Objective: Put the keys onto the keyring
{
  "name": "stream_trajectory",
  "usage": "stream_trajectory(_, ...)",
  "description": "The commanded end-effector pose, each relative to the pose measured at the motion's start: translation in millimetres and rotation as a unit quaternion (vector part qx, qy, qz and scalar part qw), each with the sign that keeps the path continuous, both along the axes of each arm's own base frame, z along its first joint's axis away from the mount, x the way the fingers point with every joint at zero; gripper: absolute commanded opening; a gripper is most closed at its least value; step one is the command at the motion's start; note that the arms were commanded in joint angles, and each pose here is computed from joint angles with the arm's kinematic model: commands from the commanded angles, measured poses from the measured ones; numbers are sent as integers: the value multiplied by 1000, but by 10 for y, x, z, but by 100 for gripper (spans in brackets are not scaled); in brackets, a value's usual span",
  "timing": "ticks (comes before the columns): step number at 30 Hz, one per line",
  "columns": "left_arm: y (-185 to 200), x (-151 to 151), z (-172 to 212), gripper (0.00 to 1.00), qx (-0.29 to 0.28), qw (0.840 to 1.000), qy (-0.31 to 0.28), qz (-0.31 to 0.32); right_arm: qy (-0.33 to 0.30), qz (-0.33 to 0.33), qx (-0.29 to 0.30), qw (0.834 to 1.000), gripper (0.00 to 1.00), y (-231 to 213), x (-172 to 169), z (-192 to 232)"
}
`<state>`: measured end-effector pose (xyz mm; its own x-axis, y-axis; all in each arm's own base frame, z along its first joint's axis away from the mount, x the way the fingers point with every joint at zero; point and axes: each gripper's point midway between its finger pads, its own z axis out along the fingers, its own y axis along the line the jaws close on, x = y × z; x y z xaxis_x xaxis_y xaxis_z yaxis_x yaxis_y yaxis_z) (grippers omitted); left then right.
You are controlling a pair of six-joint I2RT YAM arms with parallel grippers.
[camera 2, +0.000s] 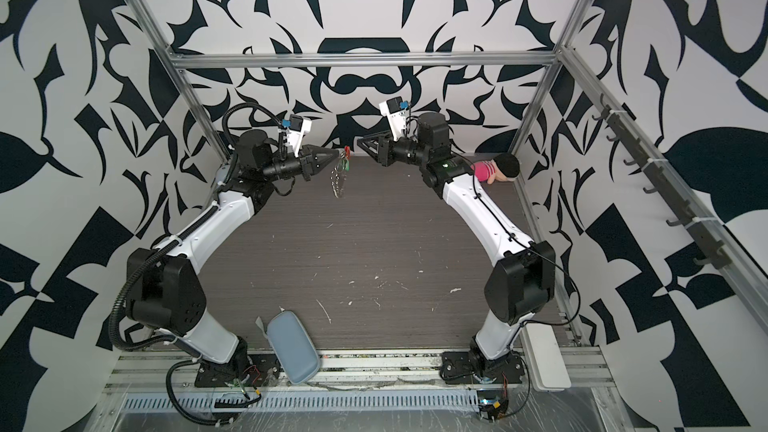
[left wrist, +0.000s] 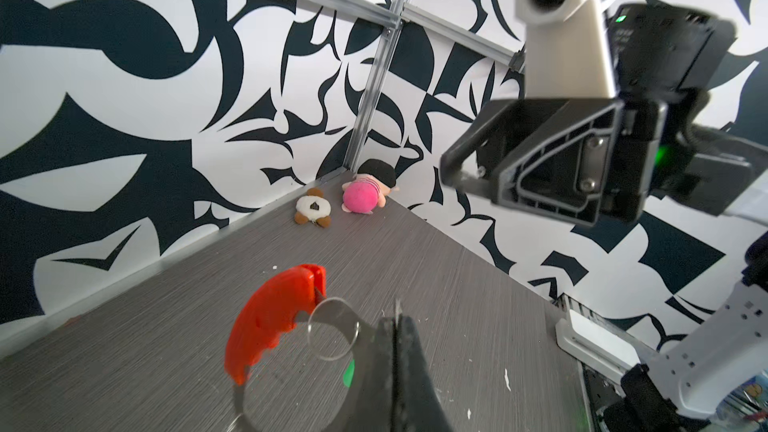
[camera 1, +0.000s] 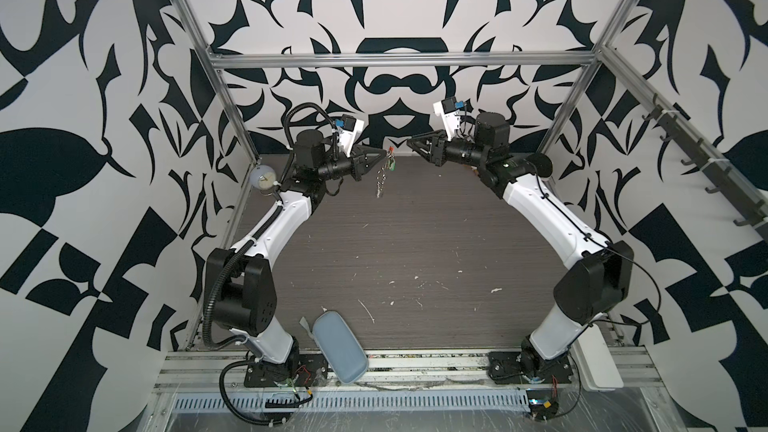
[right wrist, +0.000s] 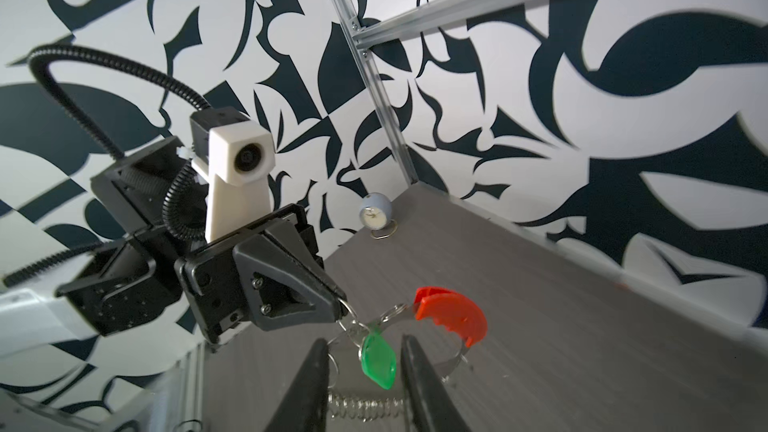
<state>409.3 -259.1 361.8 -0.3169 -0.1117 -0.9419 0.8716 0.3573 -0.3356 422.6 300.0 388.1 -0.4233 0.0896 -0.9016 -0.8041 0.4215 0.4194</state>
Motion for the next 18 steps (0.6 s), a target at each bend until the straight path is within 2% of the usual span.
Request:
stream_trajectory(1,24,-65,367,0,-42,998,-37,9,-27,45,37,998,43,124,-125,230)
stream_trajectory(6,30,-75,455,0,-55,998,-34,8,-15,86,47,995,44,278,-161,193)
stream_trajectory(18,46,-96,598,0,-81,996,-35,9,-33,87,47,995,31,355,-215,156)
